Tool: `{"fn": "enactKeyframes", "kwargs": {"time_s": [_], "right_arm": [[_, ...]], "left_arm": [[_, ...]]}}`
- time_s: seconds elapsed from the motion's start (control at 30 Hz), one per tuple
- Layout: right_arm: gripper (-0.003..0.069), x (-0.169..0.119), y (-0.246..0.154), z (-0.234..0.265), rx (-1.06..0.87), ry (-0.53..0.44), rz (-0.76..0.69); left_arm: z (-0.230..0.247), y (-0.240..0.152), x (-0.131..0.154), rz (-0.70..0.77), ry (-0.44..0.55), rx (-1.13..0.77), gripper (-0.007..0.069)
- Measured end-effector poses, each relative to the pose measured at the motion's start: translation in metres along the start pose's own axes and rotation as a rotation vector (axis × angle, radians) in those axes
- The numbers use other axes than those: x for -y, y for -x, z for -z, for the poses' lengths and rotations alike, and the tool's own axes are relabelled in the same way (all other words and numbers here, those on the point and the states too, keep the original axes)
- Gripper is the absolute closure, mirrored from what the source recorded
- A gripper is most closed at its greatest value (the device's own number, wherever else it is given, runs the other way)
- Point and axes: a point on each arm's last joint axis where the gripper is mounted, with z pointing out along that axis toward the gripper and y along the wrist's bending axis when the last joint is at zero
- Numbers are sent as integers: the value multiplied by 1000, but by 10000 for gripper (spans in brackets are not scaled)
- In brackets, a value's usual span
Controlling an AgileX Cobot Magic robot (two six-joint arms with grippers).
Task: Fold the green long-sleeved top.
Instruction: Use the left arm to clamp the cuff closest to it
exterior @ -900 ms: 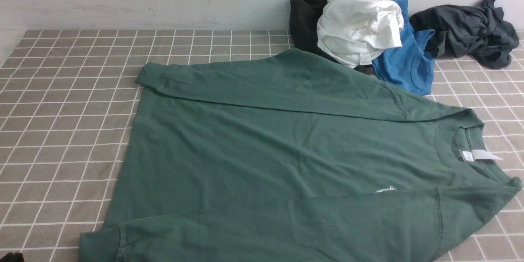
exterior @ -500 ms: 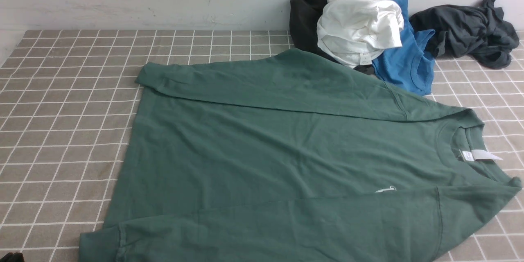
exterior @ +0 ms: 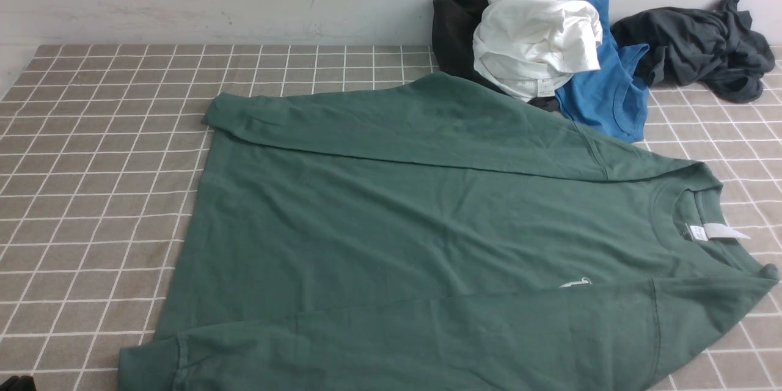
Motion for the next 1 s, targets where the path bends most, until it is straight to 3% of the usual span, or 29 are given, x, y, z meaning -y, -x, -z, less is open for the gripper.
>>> {"fn": "enactKeyframes", "kwargs": {"time_s": [0.23, 0.47, 0.57, 0.67, 0.73, 0.77, 0.87, 1.0], "right_arm": [[673, 1, 4, 0, 50, -9, 11], [673, 4, 35, 7, 408, -47, 8], [673, 6, 52, 17, 608, -71, -57], [673, 6, 57, 20, 689, -33, -113], [673, 7, 61, 24, 752, -13, -174], [673, 7, 63, 27, 787, -2, -212], [673, 6, 74, 31, 799, 24, -214], [673, 7, 114, 40, 757, 20, -119]], "left_arm": [[0, 8, 0, -1, 0, 91, 632], [4, 27, 0, -1, 0, 305, 632], [7, 34, 0, 8, -1, 388, 632], [9, 39, 0, 35, -7, 453, 632], [14, 48, -1, 131, -29, 558, 632], [19, 55, -2, 214, -52, 655, 632], [32, 81, -1, 274, -82, 726, 632], [50, 138, 3, 225, -77, 674, 632]]}}
